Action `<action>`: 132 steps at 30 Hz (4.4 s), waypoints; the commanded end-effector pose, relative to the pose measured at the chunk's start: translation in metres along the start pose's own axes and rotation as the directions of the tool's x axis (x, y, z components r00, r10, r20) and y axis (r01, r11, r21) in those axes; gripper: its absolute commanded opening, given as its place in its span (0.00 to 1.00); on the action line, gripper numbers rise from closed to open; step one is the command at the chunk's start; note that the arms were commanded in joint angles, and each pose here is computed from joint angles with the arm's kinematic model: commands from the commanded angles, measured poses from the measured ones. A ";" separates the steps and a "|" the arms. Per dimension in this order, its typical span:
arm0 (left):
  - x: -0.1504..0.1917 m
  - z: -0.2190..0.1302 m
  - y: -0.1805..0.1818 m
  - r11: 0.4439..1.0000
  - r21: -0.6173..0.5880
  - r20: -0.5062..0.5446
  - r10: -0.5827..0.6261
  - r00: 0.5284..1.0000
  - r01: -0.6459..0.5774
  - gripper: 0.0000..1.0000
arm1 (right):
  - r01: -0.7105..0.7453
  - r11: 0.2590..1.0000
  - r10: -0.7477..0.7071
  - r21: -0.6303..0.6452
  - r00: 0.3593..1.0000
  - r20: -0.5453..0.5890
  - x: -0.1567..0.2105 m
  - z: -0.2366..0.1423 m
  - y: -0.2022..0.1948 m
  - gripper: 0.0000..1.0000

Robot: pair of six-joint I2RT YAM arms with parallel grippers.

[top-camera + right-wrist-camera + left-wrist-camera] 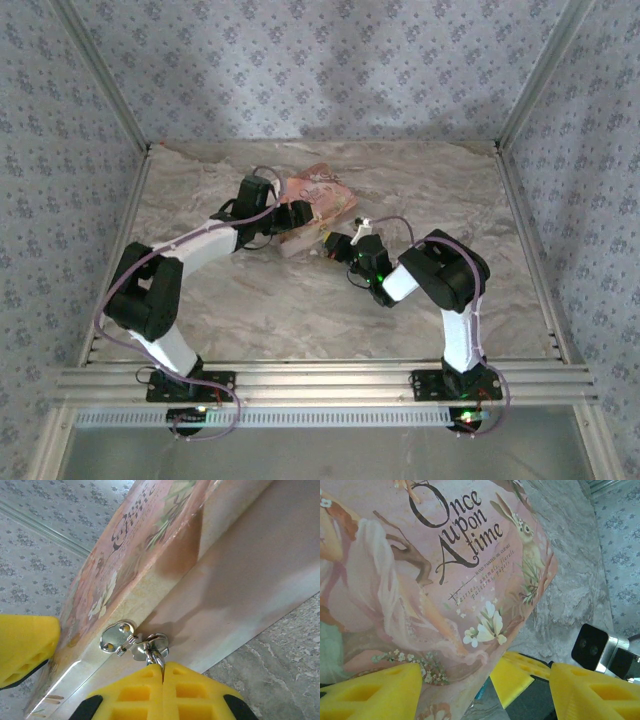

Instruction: Unlock a padlock with a key

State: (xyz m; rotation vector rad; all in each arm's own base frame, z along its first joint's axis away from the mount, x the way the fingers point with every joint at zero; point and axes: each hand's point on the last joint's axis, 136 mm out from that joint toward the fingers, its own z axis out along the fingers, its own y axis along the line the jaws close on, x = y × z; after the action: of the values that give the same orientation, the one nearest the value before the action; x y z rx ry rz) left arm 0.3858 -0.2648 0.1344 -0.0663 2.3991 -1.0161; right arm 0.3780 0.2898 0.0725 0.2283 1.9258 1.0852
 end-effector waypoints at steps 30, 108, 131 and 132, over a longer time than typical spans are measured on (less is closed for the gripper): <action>0.038 0.004 0.012 0.998 -0.033 -0.116 -0.065 0.991 0.062 0.69 | 0.018 0.999 -0.020 0.031 0.998 0.066 -0.011 0.008 0.016 0.00; 0.060 0.003 0.020 0.996 -0.046 -0.166 -0.086 0.982 0.079 0.70 | -0.062 0.997 0.069 -0.037 0.975 0.209 -0.062 0.032 -0.014 0.00; 0.067 -0.004 0.023 0.995 -0.045 -0.168 -0.100 0.981 0.094 0.72 | -0.085 0.996 0.093 -0.039 0.964 0.248 -0.077 0.044 -0.017 0.00; 0.067 -0.004 0.023 0.995 -0.044 -0.168 -0.098 0.981 0.092 0.72 | -0.086 0.996 0.092 -0.036 0.964 0.251 -0.077 0.043 -0.018 0.00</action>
State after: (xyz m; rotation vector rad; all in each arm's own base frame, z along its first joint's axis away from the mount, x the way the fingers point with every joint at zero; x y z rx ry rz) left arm 0.3600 -0.2779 0.1382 -0.0274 2.3816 -1.1300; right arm 0.4492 0.2728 0.0834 0.3856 1.7570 1.0930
